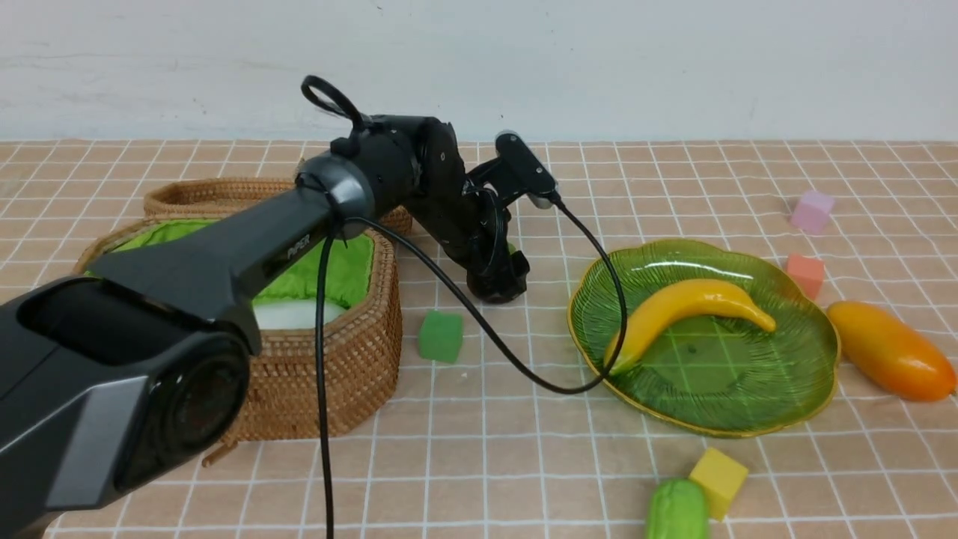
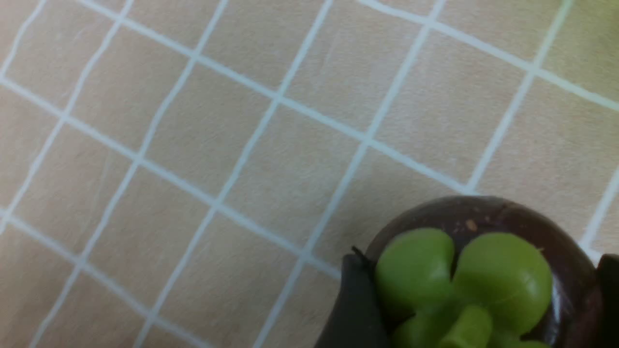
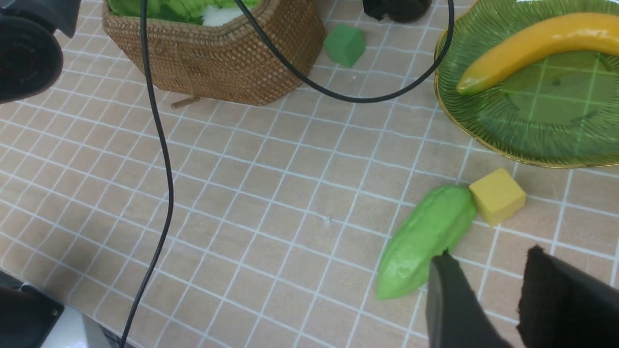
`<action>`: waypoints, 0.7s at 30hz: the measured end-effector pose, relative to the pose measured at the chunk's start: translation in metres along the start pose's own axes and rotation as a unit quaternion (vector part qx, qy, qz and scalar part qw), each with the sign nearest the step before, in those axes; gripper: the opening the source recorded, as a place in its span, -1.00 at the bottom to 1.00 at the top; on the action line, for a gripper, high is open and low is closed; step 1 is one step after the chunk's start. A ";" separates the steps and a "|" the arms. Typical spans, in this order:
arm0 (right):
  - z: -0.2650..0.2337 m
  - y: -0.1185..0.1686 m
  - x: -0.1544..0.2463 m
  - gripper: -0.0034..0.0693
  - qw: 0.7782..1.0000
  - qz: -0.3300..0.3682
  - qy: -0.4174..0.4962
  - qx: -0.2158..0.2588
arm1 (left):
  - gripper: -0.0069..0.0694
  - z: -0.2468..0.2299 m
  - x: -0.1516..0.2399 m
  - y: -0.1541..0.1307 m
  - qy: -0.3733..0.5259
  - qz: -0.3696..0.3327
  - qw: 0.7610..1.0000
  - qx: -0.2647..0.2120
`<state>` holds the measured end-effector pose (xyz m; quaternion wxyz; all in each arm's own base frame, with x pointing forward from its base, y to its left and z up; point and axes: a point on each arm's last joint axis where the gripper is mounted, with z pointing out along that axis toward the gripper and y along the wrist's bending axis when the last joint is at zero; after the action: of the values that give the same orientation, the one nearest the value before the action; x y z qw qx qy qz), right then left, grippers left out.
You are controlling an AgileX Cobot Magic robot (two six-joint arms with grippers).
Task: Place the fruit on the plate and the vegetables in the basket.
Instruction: Grab a mangosteen with your left arm and put it on the plate on the right
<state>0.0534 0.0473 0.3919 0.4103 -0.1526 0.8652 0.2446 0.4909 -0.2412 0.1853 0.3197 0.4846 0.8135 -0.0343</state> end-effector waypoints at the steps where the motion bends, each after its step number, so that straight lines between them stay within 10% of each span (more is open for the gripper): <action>1: 0.000 0.000 0.000 -0.26 1.000 -0.001 0.000 0.001 | 0.62 0.000 0.000 0.000 0.001 0.000 1.000 0.000; 12: -0.003 -0.021 -0.005 -0.25 0.993 -0.023 -0.023 0.116 | 0.62 -0.102 -0.084 -0.031 -0.163 -0.041 0.985 0.042; 21: -0.001 -0.016 -0.001 -0.25 0.996 -0.003 -0.005 0.086 | 0.62 -0.035 -0.082 -0.089 -0.130 -0.005 0.986 0.107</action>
<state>0.0603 0.0336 0.3887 0.4267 -0.1183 0.8807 0.1683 0.4286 -0.3388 0.2358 0.3687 0.5033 0.7591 -0.1855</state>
